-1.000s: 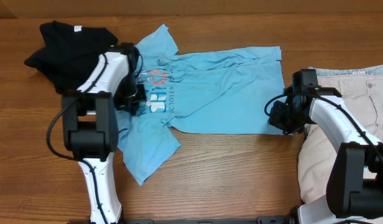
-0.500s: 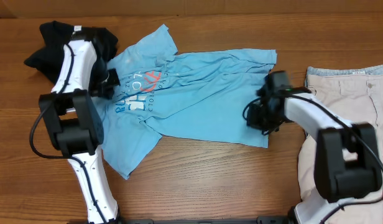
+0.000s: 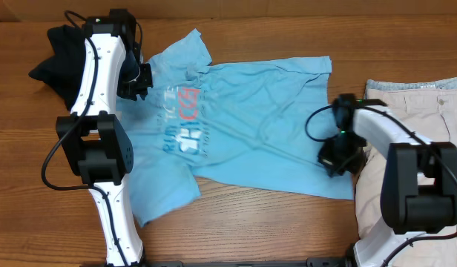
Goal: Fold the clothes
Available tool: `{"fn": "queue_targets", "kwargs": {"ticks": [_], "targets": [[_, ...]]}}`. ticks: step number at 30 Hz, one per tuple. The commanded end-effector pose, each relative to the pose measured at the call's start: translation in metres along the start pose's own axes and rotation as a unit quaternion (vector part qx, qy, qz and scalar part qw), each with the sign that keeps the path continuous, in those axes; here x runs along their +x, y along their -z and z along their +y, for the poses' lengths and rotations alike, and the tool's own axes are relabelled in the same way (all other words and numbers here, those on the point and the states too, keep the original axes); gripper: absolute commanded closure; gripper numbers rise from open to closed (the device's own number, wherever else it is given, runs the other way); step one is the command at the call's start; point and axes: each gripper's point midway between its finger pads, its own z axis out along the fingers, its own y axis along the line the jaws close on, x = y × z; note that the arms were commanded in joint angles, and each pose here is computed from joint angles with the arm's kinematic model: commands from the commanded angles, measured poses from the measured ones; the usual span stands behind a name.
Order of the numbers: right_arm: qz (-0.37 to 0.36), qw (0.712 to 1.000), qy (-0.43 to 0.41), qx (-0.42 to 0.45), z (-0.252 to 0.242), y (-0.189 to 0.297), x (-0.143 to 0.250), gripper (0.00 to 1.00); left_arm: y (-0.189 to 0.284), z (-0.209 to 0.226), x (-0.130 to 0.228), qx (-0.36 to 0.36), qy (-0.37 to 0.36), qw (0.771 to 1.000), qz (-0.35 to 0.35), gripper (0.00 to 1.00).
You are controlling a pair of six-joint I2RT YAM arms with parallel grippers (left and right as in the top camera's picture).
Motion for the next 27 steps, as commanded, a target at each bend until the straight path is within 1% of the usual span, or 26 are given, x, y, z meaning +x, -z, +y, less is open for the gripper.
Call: {"fn": "queue_targets", "kwargs": {"ticks": [1, 4, 6, 7, 8, 10, 11, 13, 15, 19, 21, 25, 27], "targets": [[-0.017, 0.999, 0.025, 0.022, -0.014, -0.001, -0.011, 0.96, 0.004, -0.024, -0.003, 0.021, -0.04, 0.999, -0.011, 0.72], [-0.042, 0.999, 0.025, 0.011, -0.011, 0.021, -0.018, 0.96, 0.001, -0.037, 0.0, 0.02, -0.065, 0.998, -0.011, 0.67], [-0.06, 0.998, 0.024, -0.003, -0.007, 0.037, -0.023, 0.96, -0.003, -0.041, 0.005, 0.016, -0.074, 0.997, -0.003, 0.66], [-0.073, 0.997, 0.028, -0.018, -0.002, 0.048, -0.025, 0.96, -0.007, -0.043, 0.009, 0.015, -0.077, 0.997, 0.007, 0.67], [-0.084, 0.995, 0.04, -0.035, 0.003, 0.059, -0.027, 0.96, -0.012, -0.044, 0.015, 0.013, -0.078, 0.997, 0.019, 0.73], [-0.107, 0.99, 0.055, -0.068, 0.013, 0.078, -0.029, 0.96, -0.024, -0.044, 0.028, 0.008, -0.071, 0.996, 0.046, 0.9], [-0.119, 0.987, 0.058, -0.085, 0.017, 0.088, -0.029, 0.96, -0.033, -0.042, 0.037, 0.004, -0.057, 0.996, 0.065, 0.96], [-0.137, 0.981, 0.07, -0.115, 0.025, 0.102, -0.028, 0.96, -0.052, -0.038, 0.052, -0.005, -0.032, 0.995, 0.096, 0.96], [-0.15, 0.971, 0.106, -0.15, 0.036, 0.114, -0.025, 0.95, -0.074, -0.034, 0.067, -0.012, -0.014, 0.992, 0.122, 0.95], [-0.151, 0.961, 0.146, -0.178, 0.047, 0.118, -0.023, 0.92, -0.101, -0.025, 0.083, -0.017, -0.006, 0.99, 0.142, 0.96], [-0.152, 0.952, 0.172, -0.202, 0.057, 0.122, -0.021, 0.92, -0.11, -0.015, 0.081, -0.037, -0.003, 0.99, 0.133, 0.96], [-0.17, 0.943, 0.187, -0.218, 0.067, 0.122, -0.026, 0.89, -0.113, 0.028, 0.068, -0.122, 0.062, 0.986, 0.099, 0.96], [-0.17, 0.942, 0.19, -0.218, 0.07, 0.113, -0.027, 0.88, -0.111, 0.039, 0.065, -0.123, 0.078, 0.985, 0.097, 0.96]]}}
